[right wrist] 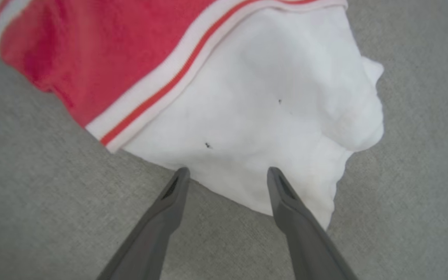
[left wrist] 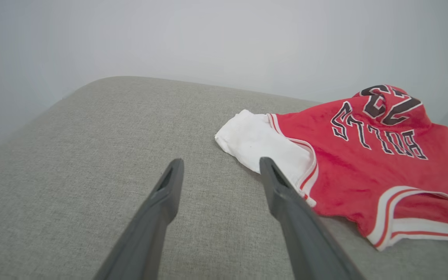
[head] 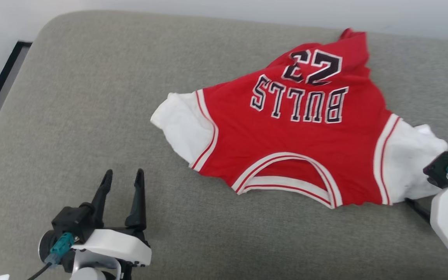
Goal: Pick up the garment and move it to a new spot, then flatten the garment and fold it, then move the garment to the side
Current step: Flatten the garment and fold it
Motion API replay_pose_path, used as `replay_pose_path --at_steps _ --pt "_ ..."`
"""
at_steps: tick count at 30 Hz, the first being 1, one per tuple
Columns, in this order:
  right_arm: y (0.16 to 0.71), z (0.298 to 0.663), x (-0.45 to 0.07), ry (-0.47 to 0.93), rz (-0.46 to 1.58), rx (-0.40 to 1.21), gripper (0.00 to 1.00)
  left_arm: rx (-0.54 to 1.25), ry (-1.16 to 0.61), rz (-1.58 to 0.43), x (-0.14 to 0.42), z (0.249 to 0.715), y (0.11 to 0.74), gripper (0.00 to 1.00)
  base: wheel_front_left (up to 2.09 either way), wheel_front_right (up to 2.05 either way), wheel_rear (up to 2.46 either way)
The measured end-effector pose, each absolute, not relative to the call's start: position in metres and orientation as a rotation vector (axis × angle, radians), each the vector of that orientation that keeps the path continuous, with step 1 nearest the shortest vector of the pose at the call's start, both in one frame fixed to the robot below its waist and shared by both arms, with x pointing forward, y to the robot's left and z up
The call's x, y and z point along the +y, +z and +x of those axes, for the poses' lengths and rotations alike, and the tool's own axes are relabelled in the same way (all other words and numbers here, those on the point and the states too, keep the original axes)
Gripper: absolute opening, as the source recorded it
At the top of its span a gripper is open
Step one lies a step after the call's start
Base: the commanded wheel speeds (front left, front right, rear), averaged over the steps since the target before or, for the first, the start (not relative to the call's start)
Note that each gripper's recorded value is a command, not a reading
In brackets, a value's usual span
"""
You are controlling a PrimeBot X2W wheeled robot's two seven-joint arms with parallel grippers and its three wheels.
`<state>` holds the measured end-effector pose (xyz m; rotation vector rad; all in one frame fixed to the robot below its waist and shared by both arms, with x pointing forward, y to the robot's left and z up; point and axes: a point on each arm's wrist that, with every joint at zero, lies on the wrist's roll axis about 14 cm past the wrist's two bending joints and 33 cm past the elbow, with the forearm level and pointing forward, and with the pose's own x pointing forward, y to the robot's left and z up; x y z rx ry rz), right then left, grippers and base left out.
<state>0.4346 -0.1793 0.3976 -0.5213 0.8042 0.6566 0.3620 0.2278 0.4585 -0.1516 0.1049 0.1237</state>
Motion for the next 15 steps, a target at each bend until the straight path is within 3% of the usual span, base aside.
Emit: replay_pose_path --at_steps 5,6,8,15 --pt "0.376 0.438 -0.178 0.69 -0.544 0.869 0.97 0.119 0.143 -0.152 0.232 0.361 0.449 1.0 0.0 0.0 0.0" --pt "0.374 0.438 -0.177 0.694 -0.544 0.879 0.52 0.122 0.142 -0.151 0.232 0.362 0.448 1.0 0.0 0.0 0.0" --pt "0.371 0.44 -0.176 0.698 -0.542 0.887 0.0 0.127 0.129 -0.147 0.231 0.363 0.445 1.0 0.0 0.0 0.0" --pt "0.369 0.439 -0.173 0.698 -0.514 0.887 0.0 0.151 -0.055 -0.008 0.224 0.388 0.443 1.0 0.0 0.0 0.0"
